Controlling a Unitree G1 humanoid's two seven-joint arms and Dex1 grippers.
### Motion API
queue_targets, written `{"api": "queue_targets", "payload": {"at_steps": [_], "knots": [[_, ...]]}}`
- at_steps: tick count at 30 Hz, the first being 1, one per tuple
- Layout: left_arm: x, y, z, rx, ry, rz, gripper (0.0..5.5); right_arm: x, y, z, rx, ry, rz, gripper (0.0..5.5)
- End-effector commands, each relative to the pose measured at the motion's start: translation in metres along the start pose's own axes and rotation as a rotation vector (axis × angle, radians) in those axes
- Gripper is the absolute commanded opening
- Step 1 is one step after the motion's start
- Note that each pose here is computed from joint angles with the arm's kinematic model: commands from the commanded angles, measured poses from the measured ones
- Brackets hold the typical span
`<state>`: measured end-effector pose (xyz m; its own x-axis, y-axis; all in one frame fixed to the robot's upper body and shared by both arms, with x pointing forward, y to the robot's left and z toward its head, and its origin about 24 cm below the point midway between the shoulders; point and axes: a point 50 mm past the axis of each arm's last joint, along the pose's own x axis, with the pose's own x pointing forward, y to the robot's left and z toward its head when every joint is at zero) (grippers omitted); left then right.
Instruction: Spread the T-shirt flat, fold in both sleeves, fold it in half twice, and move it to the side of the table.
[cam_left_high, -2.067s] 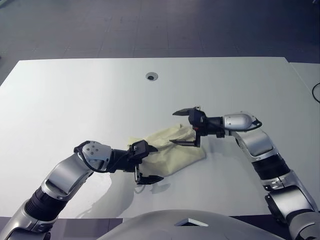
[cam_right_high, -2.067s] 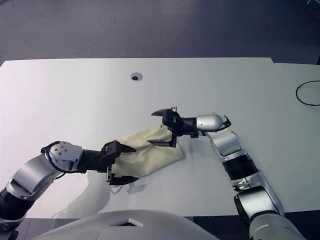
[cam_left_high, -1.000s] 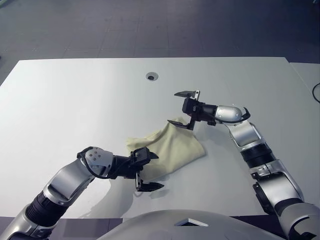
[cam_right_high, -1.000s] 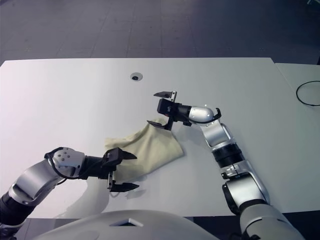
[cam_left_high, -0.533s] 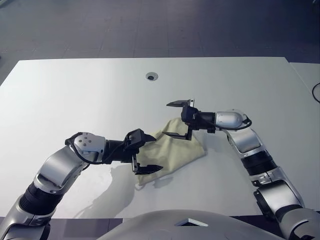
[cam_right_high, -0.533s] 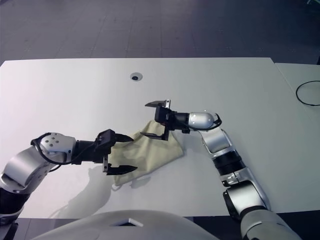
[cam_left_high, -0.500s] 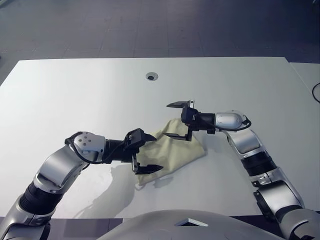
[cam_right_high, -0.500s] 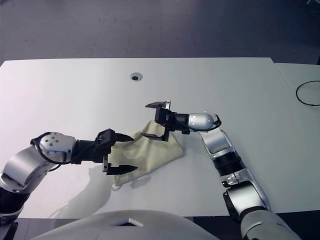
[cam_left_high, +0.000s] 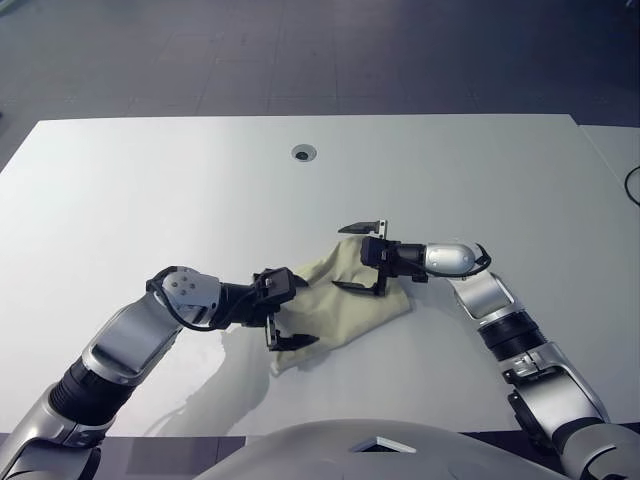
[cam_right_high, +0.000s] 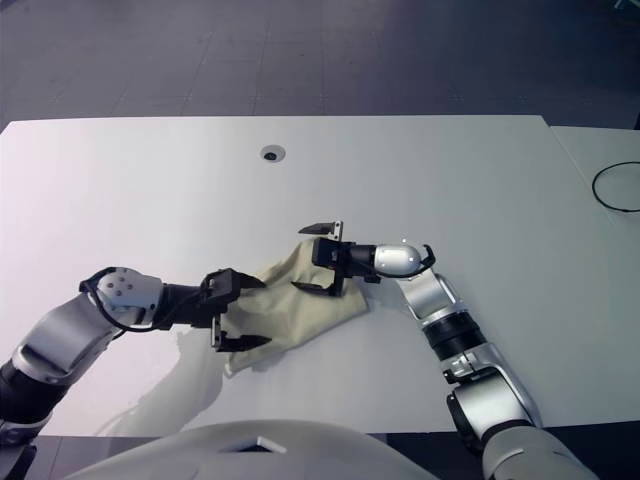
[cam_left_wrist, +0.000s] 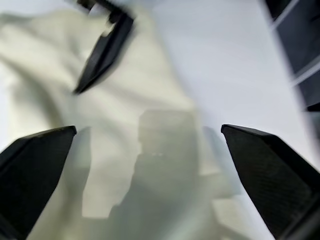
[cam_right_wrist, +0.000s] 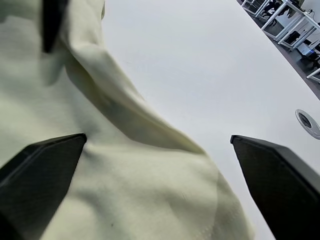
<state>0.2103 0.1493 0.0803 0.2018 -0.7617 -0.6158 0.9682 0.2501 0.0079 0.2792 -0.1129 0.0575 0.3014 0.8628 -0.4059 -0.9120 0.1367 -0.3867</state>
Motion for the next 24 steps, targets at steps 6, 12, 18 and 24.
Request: {"api": "queue_targets", "payload": {"at_steps": [6, 12, 18, 24], "knots": [[-0.006, 0.026, 0.002, 0.014, -0.012, 0.179, 5.40, -0.004, 0.002, -0.002, 0.003, 0.017, 0.002, 5.39], [-0.035, 0.047, 0.021, -0.047, -0.138, 0.267, 5.40, -0.015, -0.004, 0.054, 0.199, -0.228, 0.204, 5.39], [-0.048, 0.064, 0.024, -0.060, -0.164, 0.344, 5.40, -0.008, 0.010, 0.048, 0.246, -0.184, 0.357, 5.39], [-0.063, 0.085, 0.034, -0.082, -0.232, 0.454, 5.40, 0.004, 0.035, 0.012, 0.277, -0.065, 0.459, 5.39]]}}
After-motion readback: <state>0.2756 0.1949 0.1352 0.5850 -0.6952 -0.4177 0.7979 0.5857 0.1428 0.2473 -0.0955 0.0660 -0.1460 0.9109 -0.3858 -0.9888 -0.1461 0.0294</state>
